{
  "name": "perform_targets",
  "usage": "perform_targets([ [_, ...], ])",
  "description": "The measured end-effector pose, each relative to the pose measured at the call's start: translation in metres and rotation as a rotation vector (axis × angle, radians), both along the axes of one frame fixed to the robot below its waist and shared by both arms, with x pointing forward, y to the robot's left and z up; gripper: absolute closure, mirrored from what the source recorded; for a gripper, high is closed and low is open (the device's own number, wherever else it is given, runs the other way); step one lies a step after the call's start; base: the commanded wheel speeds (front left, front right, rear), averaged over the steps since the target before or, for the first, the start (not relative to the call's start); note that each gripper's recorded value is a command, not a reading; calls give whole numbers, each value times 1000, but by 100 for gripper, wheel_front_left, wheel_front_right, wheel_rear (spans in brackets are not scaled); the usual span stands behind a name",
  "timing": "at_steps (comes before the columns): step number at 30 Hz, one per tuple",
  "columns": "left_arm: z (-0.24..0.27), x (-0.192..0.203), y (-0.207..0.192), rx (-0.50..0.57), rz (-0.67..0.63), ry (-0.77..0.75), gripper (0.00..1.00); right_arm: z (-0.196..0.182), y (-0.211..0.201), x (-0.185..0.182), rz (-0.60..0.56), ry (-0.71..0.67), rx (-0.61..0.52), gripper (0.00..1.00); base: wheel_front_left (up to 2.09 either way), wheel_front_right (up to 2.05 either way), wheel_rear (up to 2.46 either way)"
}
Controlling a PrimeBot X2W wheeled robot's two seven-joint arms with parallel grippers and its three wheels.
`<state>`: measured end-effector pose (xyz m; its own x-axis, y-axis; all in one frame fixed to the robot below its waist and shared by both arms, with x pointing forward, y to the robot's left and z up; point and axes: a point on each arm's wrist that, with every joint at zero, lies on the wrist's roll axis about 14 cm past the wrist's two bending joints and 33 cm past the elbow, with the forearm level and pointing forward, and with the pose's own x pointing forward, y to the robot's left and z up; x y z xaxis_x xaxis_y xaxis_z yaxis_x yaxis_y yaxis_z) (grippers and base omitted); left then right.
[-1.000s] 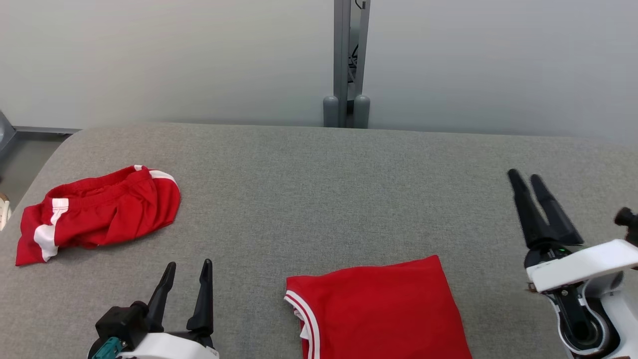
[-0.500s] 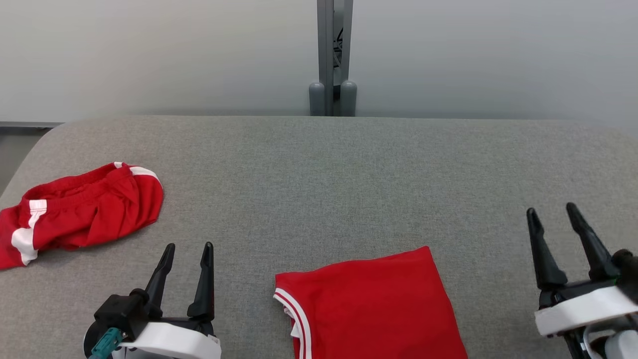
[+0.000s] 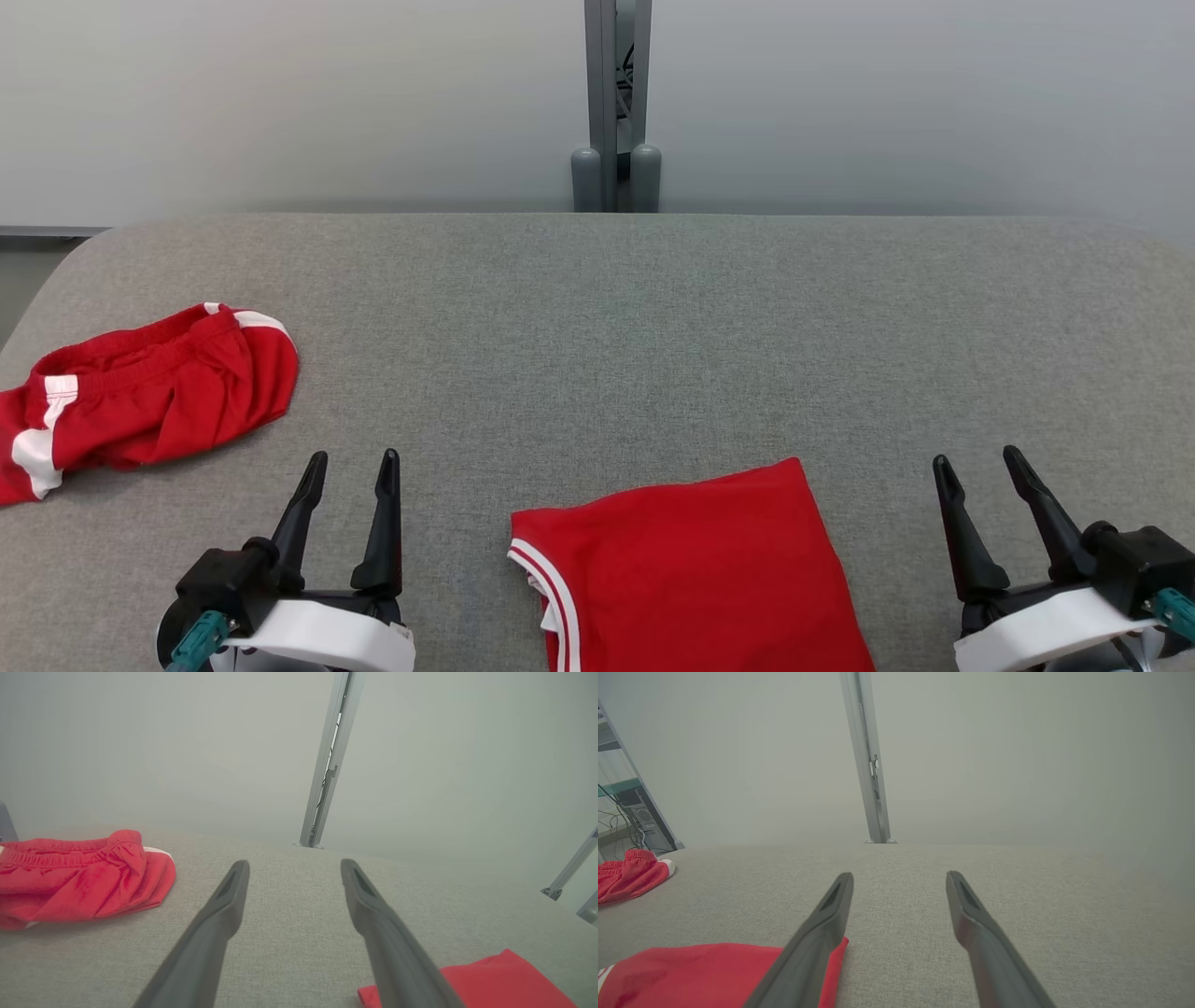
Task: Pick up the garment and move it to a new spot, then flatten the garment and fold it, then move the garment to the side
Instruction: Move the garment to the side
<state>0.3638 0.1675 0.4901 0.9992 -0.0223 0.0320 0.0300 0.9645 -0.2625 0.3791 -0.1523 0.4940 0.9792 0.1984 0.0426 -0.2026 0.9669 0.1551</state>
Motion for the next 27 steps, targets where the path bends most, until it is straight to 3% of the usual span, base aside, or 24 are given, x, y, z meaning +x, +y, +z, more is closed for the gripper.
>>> perform_targets([
  [4,0,-1,1,-2,4,-1,0,-6,6,-1,20,19,5,0,0,0,0],
  [8,-5,-2,2,-8,8,18,0,-23,18,-5,46,90,88,0,0,0,0],
  [19,-18,5,3,-11,10,58,0,-71,63,-2,268,414,207,0,0,0,0],
  [27,-28,7,7,-7,27,89,0,-100,80,-7,394,648,188,0,0,0,0],
])
